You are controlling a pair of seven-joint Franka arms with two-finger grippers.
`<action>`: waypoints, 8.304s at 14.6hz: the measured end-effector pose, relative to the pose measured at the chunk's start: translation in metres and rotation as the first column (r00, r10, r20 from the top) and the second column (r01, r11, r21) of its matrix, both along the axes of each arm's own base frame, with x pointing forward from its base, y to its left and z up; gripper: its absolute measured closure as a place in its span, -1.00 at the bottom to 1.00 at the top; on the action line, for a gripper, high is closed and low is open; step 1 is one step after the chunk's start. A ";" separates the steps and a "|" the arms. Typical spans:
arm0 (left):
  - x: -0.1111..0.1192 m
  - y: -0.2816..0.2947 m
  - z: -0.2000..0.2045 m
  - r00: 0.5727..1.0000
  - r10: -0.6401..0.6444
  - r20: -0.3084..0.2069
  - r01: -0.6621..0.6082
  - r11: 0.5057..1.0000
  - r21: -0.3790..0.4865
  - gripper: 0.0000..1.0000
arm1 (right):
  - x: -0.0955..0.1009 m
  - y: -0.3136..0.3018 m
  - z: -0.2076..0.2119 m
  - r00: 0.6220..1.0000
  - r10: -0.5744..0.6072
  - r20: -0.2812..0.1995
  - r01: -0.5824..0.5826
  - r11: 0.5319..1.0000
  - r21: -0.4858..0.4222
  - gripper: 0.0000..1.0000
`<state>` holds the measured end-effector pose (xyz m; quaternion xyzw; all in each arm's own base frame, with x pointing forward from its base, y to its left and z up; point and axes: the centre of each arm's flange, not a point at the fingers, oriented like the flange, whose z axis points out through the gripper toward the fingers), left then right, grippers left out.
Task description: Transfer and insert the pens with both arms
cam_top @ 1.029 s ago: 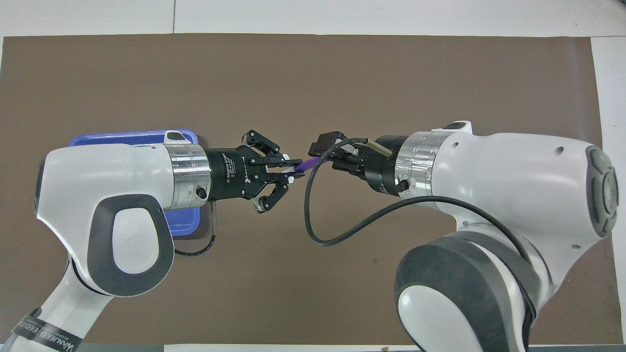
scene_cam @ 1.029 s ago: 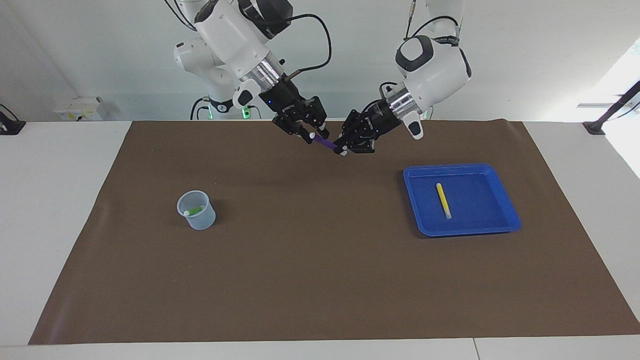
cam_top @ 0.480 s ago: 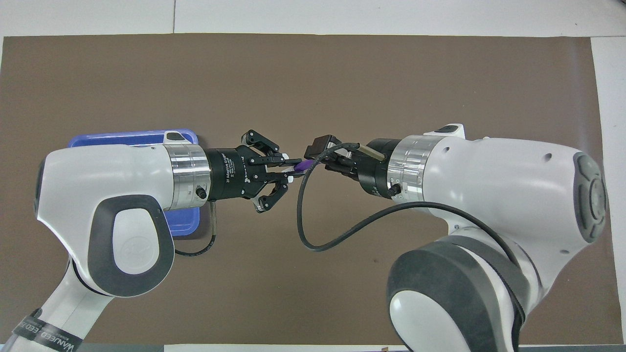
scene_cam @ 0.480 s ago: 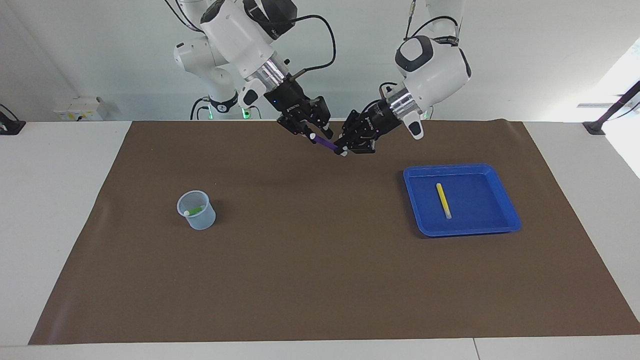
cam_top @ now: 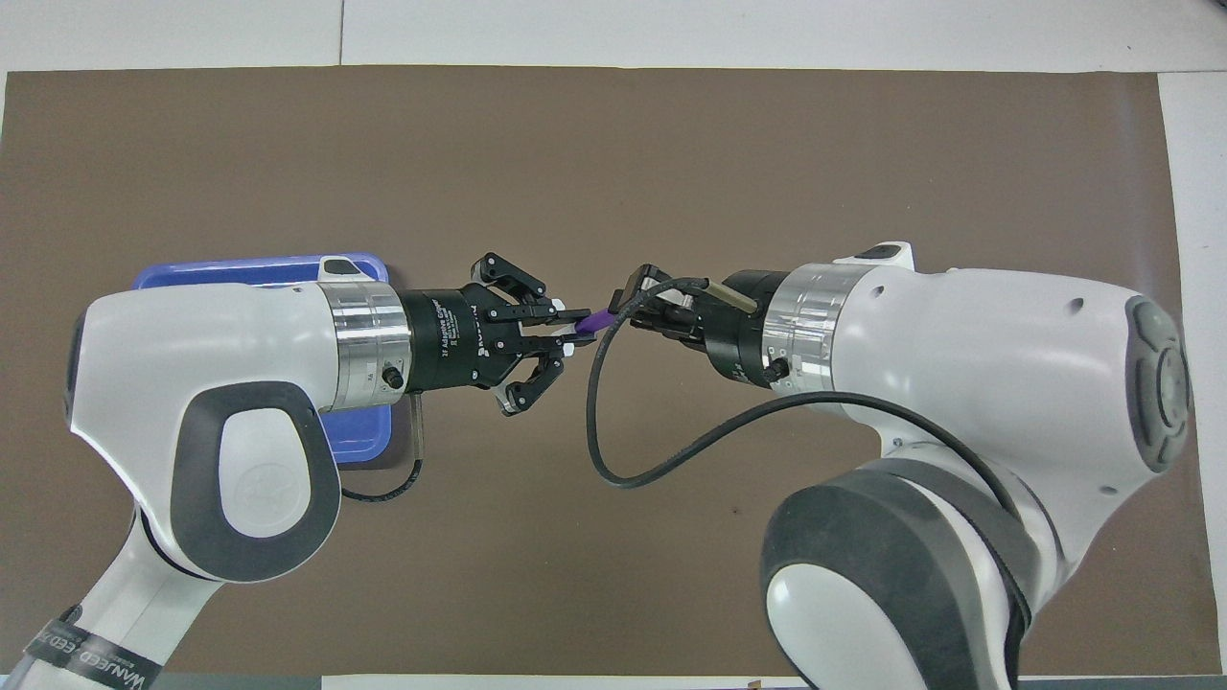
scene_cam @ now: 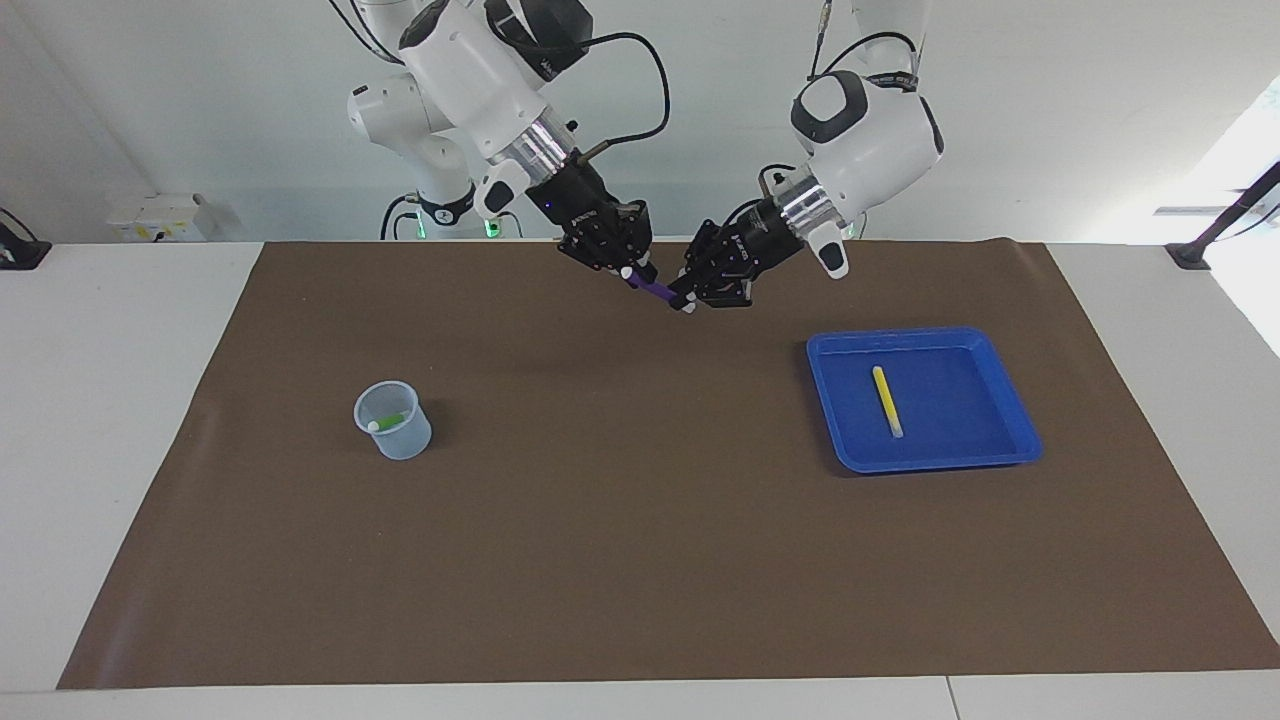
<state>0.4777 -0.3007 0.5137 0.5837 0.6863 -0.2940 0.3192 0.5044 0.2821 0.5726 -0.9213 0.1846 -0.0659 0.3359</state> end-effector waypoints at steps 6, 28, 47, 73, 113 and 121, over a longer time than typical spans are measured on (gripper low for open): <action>-0.001 0.001 0.003 1.000 0.004 0.003 -0.004 1.000 -0.002 0.67 | 0.000 0.000 0.000 1.000 -0.001 0.001 0.001 1.000 0.000 0.58; 0.015 0.039 0.004 0.991 -0.055 0.119 0.039 0.990 0.132 -1.00 | 0.019 -0.098 -0.006 0.878 0.478 0.013 -0.408 0.763 -0.501 0.63; 0.047 0.267 -0.100 0.182 -0.980 0.083 0.706 0.189 0.682 -1.00 | 0.049 -0.251 -0.139 0.716 0.676 -0.173 -0.600 0.469 -0.648 0.63; 0.062 0.250 -0.211 -0.222 -0.974 -0.050 0.667 -0.189 0.721 0.66 | 0.029 -0.179 0.020 0.962 0.224 -0.158 -0.228 0.974 -0.007 -1.00; 0.029 0.018 0.026 0.993 -0.115 -0.037 0.115 0.993 0.003 0.66 | -0.008 0.012 0.008 0.999 -0.045 -0.004 0.045 0.993 0.111 -0.82; 0.023 0.017 0.029 0.997 -0.077 -0.031 0.076 0.997 -0.032 0.66 | -0.006 0.014 0.000 0.999 -0.033 0.004 0.033 0.994 0.101 -0.42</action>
